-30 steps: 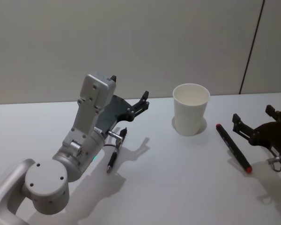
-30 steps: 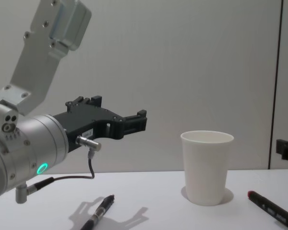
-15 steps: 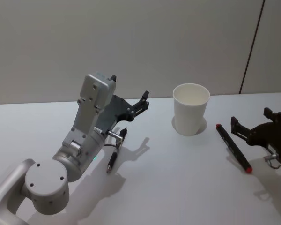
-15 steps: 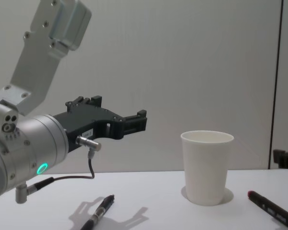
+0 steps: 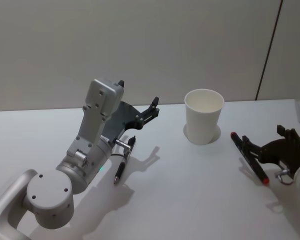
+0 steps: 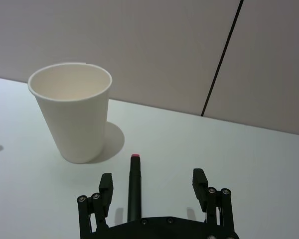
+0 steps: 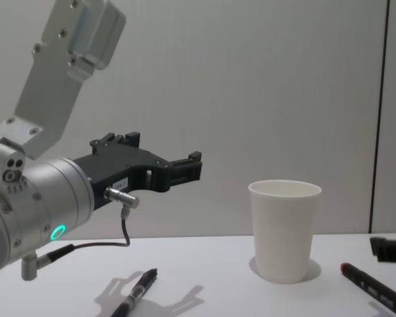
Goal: Place the pen into the pen holder.
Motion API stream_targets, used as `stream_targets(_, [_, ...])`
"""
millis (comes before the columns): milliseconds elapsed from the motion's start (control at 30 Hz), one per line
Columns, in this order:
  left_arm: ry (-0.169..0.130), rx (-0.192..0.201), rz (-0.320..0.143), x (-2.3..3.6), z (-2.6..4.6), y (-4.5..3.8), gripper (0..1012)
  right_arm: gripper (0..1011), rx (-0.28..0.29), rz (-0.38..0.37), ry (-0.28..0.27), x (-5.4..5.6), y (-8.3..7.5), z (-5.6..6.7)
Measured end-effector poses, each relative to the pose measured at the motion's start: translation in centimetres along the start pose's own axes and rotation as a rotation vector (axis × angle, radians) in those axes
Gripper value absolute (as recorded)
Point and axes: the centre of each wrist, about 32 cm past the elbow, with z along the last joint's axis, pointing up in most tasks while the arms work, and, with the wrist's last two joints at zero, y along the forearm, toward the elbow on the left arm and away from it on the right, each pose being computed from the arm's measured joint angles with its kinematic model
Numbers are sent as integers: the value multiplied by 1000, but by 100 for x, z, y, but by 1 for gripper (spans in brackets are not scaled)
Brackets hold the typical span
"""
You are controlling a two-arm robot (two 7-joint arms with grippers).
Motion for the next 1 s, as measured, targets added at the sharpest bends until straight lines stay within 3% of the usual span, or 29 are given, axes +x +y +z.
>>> stream_targets(400, [0, 0, 0, 0, 0, 0, 1001, 1001, -67, -24, -10, -116, 83, -49])
stream_targets(1000, [0, 0, 0, 0, 0, 0, 1001, 1001, -123, -44, 3, -245, 262, -152])
